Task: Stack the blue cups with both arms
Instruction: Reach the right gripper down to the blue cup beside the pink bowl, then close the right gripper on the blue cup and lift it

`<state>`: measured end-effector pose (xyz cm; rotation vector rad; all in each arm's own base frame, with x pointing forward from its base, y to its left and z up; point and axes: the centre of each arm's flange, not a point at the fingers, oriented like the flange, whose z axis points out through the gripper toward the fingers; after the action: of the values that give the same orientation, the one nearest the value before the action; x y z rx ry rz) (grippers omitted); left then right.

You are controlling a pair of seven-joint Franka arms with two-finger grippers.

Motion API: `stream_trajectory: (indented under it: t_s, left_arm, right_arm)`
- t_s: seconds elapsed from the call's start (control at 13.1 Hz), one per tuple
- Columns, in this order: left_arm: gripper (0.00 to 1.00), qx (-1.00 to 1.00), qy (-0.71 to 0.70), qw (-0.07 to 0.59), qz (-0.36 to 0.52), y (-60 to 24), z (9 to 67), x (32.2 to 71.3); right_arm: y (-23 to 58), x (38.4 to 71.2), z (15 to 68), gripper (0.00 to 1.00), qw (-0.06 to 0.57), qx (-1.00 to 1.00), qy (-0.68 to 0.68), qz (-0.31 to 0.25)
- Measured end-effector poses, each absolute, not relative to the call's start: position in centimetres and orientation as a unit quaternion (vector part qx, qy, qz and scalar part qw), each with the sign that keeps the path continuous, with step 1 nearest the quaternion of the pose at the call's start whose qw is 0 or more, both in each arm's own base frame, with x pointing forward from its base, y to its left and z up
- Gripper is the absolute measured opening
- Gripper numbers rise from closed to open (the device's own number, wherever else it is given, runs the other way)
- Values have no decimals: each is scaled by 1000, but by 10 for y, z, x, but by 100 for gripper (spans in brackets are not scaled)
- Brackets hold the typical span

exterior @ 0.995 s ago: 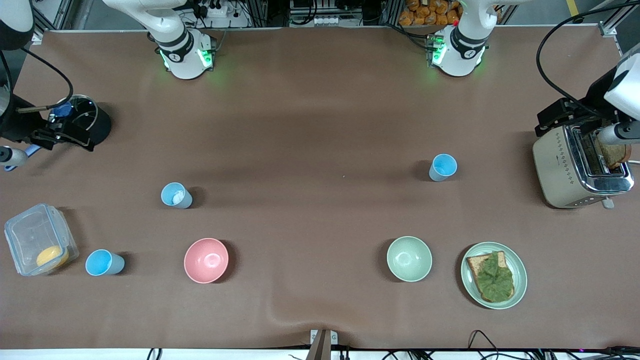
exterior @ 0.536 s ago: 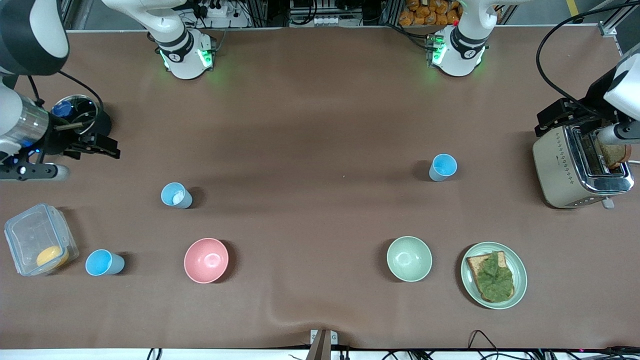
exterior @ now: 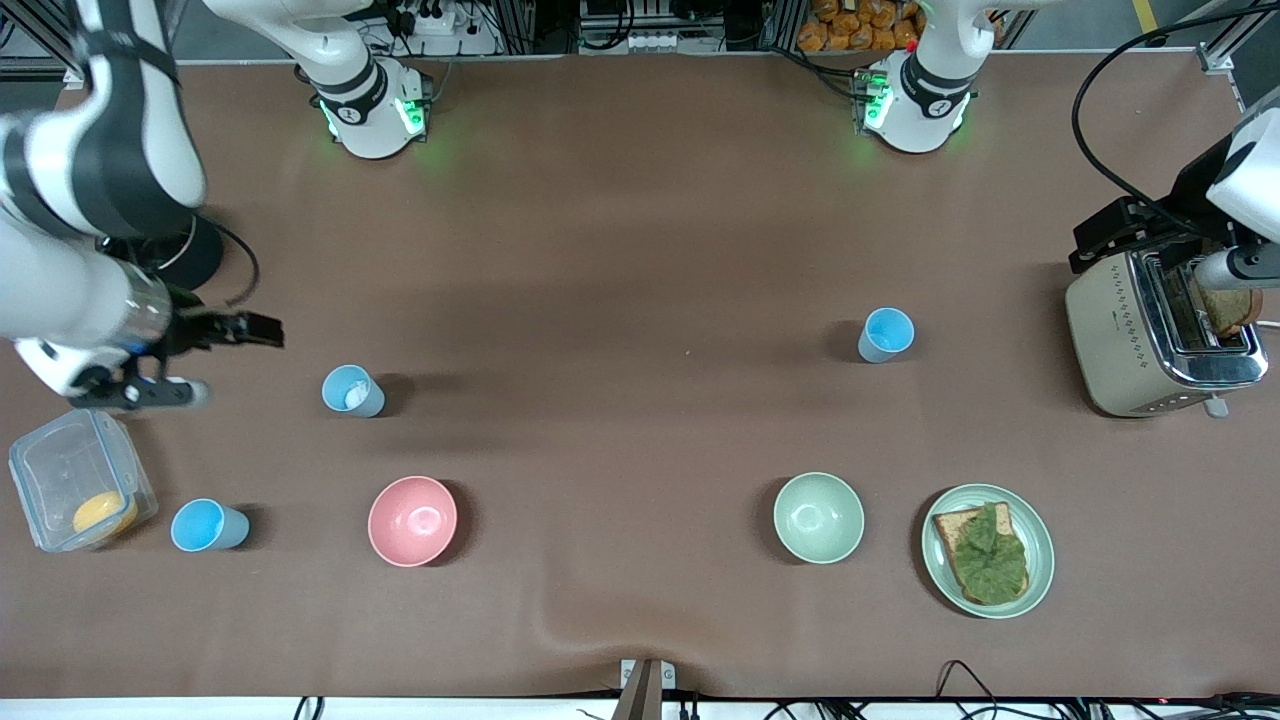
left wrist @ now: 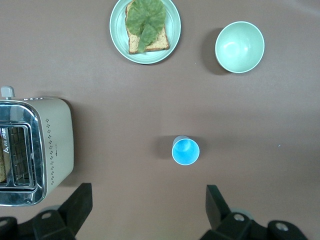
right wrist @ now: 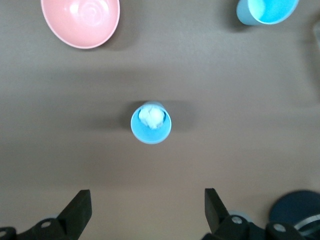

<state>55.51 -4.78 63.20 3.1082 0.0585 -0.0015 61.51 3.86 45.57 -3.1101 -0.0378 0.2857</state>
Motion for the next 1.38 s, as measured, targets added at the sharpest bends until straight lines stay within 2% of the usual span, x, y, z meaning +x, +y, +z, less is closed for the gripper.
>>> stream_trajectory:
  t_s: [0.23,0.77,1.07,1.38]
  left_arm:
    - [100,1000,19,16,-1,-48,632,555]
    - [100,1000,19,16,-1,-48,632,555]
    - [100,1000,19,16,-1,-48,631,555]
    - [100,1000,19,16,-1,-47,631,555]
  right_arm:
    - [37,621,403,100,10,-997,-45,61]
    - [8,605,274,100,4,-995,-101,19]
    - [8,590,221,100,1,-994,-106,23]
    - [10,588,217,56,3,-994,-108,31]
